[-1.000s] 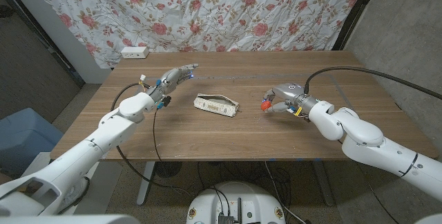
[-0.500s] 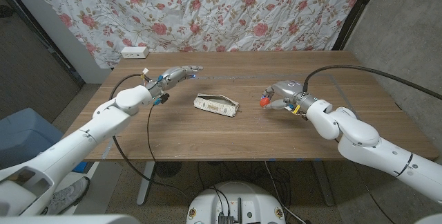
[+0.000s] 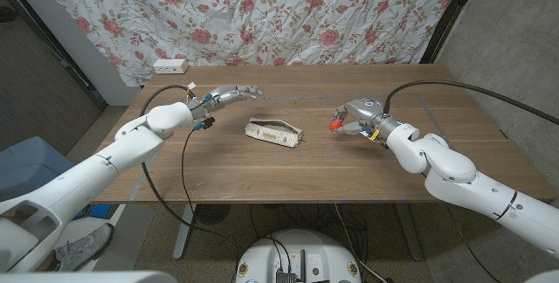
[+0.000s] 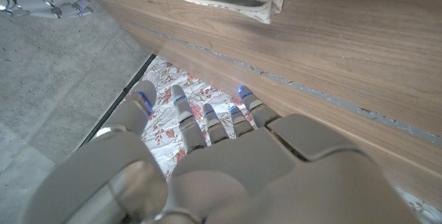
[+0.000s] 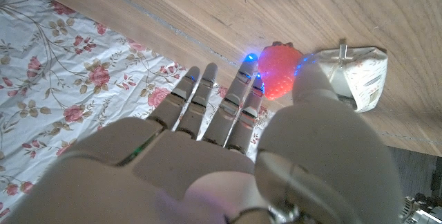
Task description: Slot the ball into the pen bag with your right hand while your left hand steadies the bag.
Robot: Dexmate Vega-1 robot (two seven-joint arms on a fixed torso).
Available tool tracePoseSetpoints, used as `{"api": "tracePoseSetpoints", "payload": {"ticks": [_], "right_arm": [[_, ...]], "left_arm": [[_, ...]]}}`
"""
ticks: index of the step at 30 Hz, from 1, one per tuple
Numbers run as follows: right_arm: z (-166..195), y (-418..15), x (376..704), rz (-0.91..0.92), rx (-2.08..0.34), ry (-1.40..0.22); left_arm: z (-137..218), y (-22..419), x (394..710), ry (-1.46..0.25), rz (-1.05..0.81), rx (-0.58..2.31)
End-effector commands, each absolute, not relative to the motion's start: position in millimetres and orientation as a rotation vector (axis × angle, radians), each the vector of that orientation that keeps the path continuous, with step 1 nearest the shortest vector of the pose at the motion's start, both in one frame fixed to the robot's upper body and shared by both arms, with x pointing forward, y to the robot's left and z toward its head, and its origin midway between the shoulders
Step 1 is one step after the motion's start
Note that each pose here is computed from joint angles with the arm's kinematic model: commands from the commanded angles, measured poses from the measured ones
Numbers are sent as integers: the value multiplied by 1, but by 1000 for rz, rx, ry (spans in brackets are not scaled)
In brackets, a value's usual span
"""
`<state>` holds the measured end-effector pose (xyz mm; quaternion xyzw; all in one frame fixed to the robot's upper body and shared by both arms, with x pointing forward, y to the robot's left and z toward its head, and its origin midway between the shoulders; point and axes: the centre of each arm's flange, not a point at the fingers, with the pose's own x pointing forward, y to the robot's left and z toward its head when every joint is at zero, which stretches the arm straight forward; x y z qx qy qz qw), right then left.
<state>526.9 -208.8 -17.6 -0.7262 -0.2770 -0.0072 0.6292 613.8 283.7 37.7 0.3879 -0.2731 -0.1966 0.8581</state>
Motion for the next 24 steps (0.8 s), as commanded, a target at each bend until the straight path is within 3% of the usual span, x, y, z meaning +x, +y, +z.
{"api": "tracePoseSetpoints", "payload": {"ticks": [1,24], "right_arm": [[-11,-207,536,-37,-1654,-647],[-5,-212,543,-41,-1641,-654]], "left_arm": [[44,272,616,-567,-461,992],[62,244,608,-580,-454,1252]]}}
